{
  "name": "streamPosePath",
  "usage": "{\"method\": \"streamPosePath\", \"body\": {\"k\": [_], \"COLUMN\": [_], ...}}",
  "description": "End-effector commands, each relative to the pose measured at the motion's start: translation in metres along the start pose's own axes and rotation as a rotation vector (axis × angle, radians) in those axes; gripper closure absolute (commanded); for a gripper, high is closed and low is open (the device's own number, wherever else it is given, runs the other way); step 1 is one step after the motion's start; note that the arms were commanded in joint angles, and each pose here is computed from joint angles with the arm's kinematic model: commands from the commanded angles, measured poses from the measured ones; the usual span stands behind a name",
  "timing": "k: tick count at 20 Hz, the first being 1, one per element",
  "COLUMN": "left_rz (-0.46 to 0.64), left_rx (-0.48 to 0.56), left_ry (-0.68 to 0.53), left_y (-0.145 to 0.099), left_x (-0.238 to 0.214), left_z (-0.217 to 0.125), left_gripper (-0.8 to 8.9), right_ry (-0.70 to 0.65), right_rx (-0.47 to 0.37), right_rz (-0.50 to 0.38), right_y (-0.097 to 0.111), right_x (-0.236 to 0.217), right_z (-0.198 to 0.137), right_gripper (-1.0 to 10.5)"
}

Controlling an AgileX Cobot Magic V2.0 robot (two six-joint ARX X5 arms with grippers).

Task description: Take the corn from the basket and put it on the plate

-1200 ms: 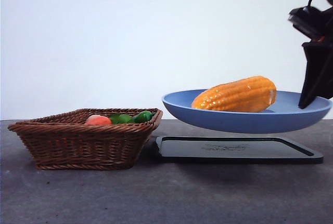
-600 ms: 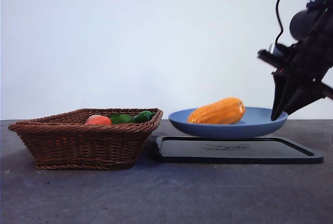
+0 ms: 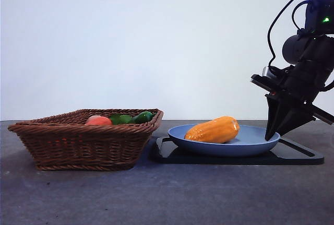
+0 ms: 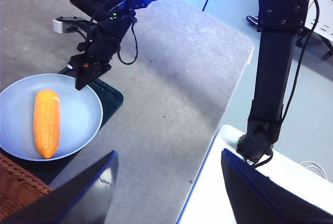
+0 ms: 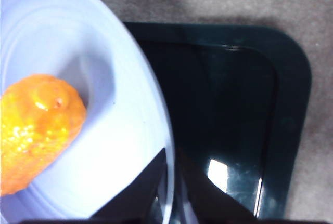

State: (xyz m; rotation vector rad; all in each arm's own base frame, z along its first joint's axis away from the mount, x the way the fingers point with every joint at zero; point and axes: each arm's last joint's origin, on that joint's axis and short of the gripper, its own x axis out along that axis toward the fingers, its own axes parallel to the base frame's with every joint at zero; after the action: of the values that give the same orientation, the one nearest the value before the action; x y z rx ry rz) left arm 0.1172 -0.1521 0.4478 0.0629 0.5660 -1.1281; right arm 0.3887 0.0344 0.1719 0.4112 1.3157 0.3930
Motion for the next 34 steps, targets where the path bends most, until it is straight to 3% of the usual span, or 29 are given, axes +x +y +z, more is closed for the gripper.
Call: {"method": "streamPosePath", "body": {"k": [1,4,8,11,17,21,24,28,31,34], "left_rz": [-0.006,-0.006,-0.005,0.0,0.112,0.12,0.127,0.171,0.221,0.227], "left_rx": [0.005,0.006,0.006,0.012,0.003,0.014,0.012,0.018,0.012,-0.014], "left_ry": [-0.018,-0.016,-0.014,-0.003,-0.003,0.011,0.048,0.117,0.171,0.255], "left_y": [-0.002,-0.002,-0.002,-0.001,0.004,0.005,0.005,0.007,0.013,0.023], "left_x": [-0.001,-0.001,-0.001,-0.001,-0.002,-0.002,-0.002,-0.001,0.009,0.032], "left_z": [0.005,0.005,0.005,0.004,0.003,0.002,-0.002,-0.009,-0.02,-0.042], "left_gripper": [4.89,4.89,4.89,4.89,4.89,4.9,4.9,5.17,5.28,5.88], "right_ry": [0.006,0.021,0.01,-0.062,-0.247,-0.329,-0.387,-0.407,-0.416,-0.462], "right_rx": [-0.006,0.004,-0.003,-0.041,-0.192,-0.345,-0.442,-0.5,-0.462,-0.458], "right_rz": [0.0,-0.003,-0.012,-0.017,0.026,0.055,0.034,0.071,0.048,0.068], "right_y": [0.0,-0.001,0.003,0.019,0.08,0.126,0.144,0.138,0.114,0.094], "right_x": [0.005,0.004,-0.022,-0.063,-0.158,-0.208,-0.231,-0.23,-0.211,-0.194], "right_z": [0.004,0.003,-0.002,-0.01,-0.058,-0.119,-0.168,-0.225,-0.256,-0.278], "right_gripper": [9.1,7.2,7.0,7.0,7.0,7.0,7.0,7.0,7.1,8.0]}}
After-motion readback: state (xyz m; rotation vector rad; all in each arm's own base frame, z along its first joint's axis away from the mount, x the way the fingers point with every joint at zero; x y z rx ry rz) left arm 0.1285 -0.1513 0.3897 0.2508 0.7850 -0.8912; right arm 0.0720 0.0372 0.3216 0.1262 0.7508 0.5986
